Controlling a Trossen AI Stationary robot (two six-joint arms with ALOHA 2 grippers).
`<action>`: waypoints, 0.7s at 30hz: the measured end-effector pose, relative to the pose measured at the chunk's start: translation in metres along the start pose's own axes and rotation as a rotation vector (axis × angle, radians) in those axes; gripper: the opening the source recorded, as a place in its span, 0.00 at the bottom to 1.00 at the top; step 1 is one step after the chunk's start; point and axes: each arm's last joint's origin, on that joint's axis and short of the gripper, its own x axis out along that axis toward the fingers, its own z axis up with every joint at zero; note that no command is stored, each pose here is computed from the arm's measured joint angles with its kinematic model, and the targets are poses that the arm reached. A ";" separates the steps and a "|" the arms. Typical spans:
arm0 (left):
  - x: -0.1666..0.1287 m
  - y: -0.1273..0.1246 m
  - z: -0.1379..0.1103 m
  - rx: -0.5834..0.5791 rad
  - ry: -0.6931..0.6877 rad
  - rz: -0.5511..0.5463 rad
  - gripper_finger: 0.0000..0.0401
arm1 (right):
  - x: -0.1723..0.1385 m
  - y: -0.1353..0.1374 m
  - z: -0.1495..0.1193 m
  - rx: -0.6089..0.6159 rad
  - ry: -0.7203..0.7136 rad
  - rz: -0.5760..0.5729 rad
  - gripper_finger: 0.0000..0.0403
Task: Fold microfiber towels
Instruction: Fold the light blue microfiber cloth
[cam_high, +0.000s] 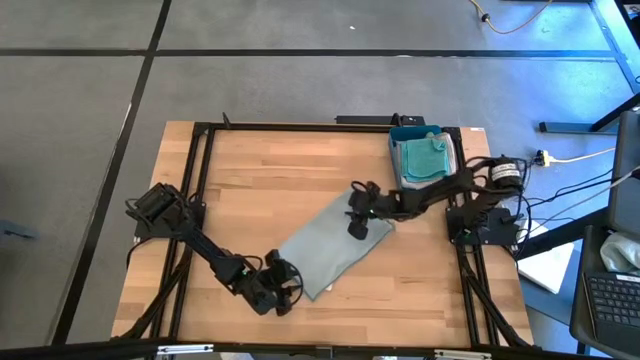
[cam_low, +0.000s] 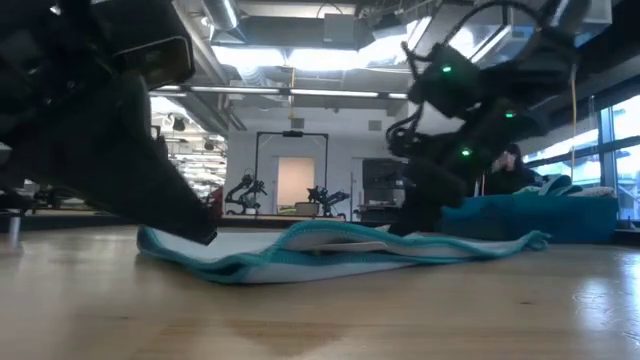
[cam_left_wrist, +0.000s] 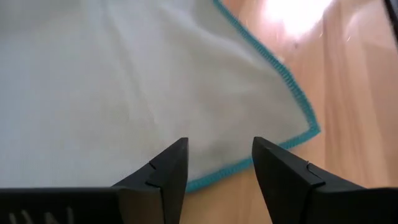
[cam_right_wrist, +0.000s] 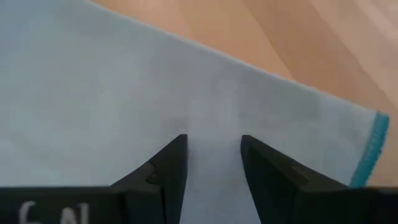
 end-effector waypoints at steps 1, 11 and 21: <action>0.001 0.000 0.001 -0.008 -0.009 -0.004 0.42 | 0.005 -0.001 0.004 -0.022 0.004 0.015 0.38; 0.009 0.006 0.013 -0.065 -0.048 0.018 0.42 | 0.063 0.015 0.070 -0.329 0.060 0.108 0.38; 0.010 0.004 0.016 -0.106 -0.070 -0.004 0.42 | 0.083 0.028 0.108 -0.458 -0.009 0.200 0.38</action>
